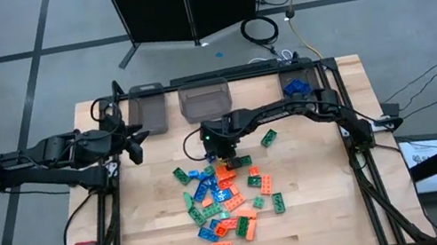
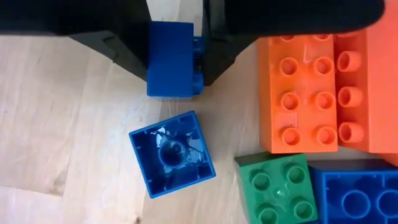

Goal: Sort blocks
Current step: Put the blue game piece into the right black bin

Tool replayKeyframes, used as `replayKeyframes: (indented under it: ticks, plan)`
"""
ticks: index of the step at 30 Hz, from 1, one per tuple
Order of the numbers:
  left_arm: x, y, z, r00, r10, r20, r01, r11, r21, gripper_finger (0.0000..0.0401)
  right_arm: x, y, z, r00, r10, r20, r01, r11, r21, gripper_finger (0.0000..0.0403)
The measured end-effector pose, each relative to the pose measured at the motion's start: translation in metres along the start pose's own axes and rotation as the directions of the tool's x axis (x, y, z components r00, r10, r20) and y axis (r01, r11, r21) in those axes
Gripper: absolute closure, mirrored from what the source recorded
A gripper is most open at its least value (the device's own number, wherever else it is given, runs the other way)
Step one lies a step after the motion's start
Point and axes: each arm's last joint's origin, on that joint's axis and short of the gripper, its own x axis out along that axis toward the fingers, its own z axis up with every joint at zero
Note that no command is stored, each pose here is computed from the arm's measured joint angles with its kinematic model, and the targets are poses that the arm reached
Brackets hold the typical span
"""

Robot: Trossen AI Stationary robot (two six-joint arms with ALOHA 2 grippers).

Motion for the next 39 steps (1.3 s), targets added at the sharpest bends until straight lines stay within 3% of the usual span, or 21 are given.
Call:
replayKeyframes:
  ticks: [9, 14, 19, 23, 27, 32, 39]
  plan:
    - [0.000, 0.000, 0.000, 1.000, 0.001, -0.001, -0.001, 1.000, 0.001, 0.0241, -0.021, -0.001, 0.003, 0.999, -0.010, 0.030, 0.008, 0.998, 0.060, 0.0326]
    - [0.000, 0.001, -0.001, 1.000, 0.005, -0.009, -0.005, 1.000, 0.006, 0.0241, -0.070, -0.009, 0.005, 0.998, -0.036, 0.053, 0.032, 0.997, 0.072, 0.0326]
    - [0.000, 0.000, -0.001, 1.000, 0.005, -0.008, -0.005, 1.000, 0.004, 0.0241, -0.133, -0.029, -0.012, 0.985, -0.167, 0.043, 0.162, 0.982, 0.100, 0.0326]
    - [0.000, 0.000, -0.001, 1.000, 0.005, -0.008, -0.005, 1.000, -0.013, 0.0241, -0.172, -0.057, -0.039, 0.963, -0.269, -0.032, 0.270, 0.943, 0.194, 0.0326]
    - [0.000, 0.001, -0.001, 1.000, 0.008, -0.013, -0.008, 1.000, -0.015, 0.0241, -0.207, -0.086, -0.076, 0.945, -0.304, -0.123, 0.328, 0.875, 0.356, 0.0326]
    - [0.000, 0.001, -0.001, 1.000, 0.009, -0.014, -0.009, 1.000, -0.015, 0.0241, -0.231, -0.110, -0.127, 0.928, -0.311, -0.204, 0.372, 0.744, 0.556, 0.0326]
    - [0.000, 0.001, -0.002, 1.000, 0.010, -0.014, -0.010, 1.000, -0.015, 0.0241, -0.212, -0.119, -0.194, 0.916, -0.264, -0.301, 0.400, 0.559, 0.726, 0.0326]
